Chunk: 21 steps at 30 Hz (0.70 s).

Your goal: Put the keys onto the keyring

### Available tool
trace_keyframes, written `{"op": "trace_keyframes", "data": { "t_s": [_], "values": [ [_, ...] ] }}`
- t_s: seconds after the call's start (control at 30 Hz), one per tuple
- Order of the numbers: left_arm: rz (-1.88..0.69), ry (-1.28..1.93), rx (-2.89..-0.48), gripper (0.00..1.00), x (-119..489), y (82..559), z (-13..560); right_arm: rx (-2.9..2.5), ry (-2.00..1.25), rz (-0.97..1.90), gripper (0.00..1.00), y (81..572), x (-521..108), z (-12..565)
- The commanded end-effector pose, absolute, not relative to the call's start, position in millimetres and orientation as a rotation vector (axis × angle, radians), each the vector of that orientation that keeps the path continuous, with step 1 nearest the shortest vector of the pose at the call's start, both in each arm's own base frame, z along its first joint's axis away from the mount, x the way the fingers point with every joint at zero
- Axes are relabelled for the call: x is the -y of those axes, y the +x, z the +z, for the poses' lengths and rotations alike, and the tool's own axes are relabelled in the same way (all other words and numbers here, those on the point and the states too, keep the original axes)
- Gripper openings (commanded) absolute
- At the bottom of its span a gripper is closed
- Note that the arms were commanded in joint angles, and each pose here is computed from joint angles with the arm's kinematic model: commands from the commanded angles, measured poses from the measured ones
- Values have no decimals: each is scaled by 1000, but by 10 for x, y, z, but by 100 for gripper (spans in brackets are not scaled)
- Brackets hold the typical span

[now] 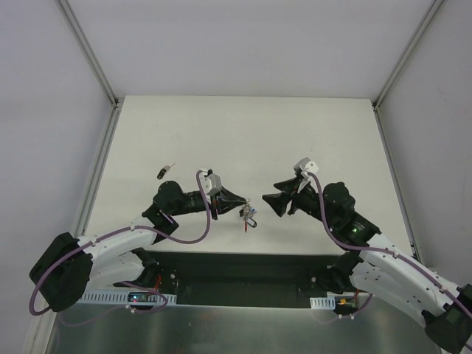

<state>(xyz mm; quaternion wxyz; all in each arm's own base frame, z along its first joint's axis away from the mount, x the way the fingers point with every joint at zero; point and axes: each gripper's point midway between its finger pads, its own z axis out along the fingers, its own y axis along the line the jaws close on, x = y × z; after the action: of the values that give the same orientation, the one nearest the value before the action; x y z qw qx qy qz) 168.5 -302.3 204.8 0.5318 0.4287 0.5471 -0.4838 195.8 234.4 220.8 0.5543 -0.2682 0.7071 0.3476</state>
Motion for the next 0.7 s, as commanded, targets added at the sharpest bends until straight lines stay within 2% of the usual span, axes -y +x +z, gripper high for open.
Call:
{"op": "trace_keyframes", "data": {
  "t_s": [0.0,0.13,0.37,0.67],
  "values": [
    [-1190,906,-1155,0,3038,1725,2453,-1555,-669,929,59,1938,-2548,2451],
    [-1234,857,-1163,0,3036,1717,2468,-1527,-724,987,50,1891,-2668,2500],
    [-1237,836,-1152,0,3021,1718,2500,-1524,-820,1065,42,1805,-2842,2487],
    [-1249,836,-1146,0,3020,1699,2530,-1487,-868,1106,37,1771,-2941,2581]
  ]
}}
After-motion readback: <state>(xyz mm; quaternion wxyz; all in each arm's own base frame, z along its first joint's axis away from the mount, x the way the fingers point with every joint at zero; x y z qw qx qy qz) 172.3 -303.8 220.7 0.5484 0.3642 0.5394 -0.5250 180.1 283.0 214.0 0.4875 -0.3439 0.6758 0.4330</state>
